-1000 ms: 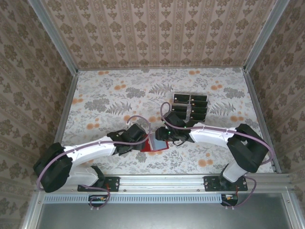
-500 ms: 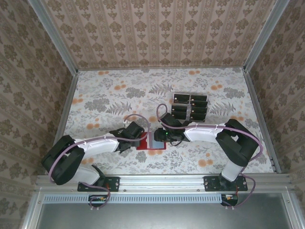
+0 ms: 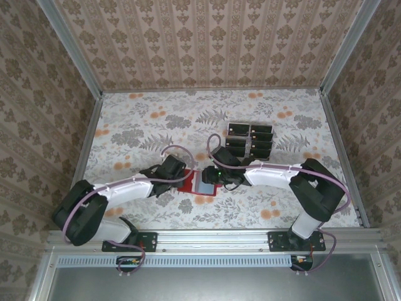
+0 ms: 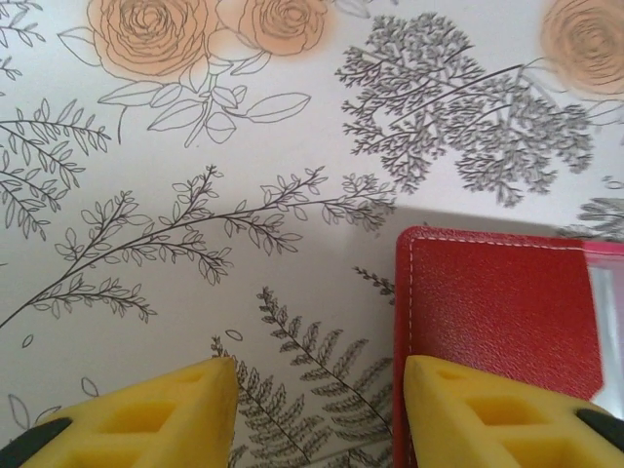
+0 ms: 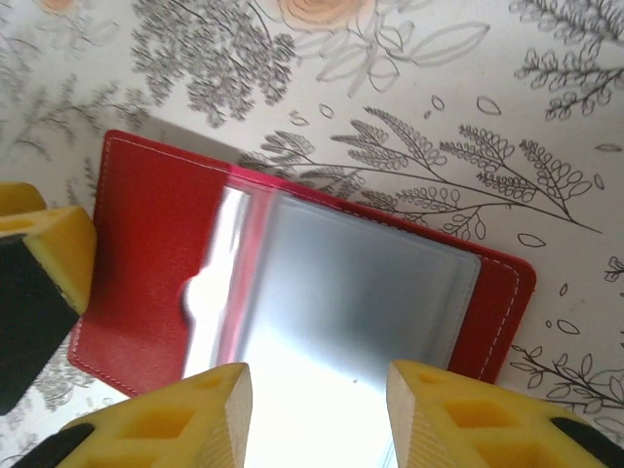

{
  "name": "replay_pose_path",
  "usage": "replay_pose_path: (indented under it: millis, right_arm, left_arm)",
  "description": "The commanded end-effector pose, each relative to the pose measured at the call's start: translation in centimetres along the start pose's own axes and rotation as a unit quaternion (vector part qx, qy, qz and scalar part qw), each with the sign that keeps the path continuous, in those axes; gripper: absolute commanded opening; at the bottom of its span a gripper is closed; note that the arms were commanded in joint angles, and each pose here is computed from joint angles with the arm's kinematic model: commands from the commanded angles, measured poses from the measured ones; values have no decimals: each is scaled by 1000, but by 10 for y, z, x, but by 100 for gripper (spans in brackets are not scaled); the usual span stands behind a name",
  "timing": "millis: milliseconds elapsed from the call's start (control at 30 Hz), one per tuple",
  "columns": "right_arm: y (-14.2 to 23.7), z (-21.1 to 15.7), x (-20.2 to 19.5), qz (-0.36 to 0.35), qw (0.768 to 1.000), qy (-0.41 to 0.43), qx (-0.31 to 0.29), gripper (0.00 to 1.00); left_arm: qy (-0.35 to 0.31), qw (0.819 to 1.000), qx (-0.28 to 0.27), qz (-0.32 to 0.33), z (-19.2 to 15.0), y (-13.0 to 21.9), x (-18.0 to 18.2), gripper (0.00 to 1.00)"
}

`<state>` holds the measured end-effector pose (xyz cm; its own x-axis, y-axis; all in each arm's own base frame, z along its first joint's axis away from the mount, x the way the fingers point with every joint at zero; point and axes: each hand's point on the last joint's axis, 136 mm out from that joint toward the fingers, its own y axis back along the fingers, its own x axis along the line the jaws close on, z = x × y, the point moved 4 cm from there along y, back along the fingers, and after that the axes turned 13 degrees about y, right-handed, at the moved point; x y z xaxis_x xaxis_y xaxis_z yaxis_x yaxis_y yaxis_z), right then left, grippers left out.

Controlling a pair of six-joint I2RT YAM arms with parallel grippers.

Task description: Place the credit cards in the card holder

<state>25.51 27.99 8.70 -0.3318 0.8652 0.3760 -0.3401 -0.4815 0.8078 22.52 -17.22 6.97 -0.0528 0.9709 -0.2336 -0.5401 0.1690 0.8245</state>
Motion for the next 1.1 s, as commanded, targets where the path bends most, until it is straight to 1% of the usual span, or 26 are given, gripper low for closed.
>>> replay_pose_path:
  millis: [0,167,567,767,1067]
  right_arm:
    - [15,15,6,-1,1000,-5,-20,44]
    - [7,16,8,1,1000,-3,-12,45]
    - [-23,-1,-4,-16,999,-11,25,49]
    - [-38,-4,-1,1,999,-22,38,49]
    - [-43,3,10,24,999,-32,34,49]
  left_arm:
    - [7,1000,15,2,-12,5,7,50]
    - [11,1000,17,3,-17,3,7,50]
    - [13,1000,28,6,-31,-5,8,50]
    - [12,1000,29,3,-35,-10,8,50]
    - [8,1000,19,-14,-33,-6,4,52]
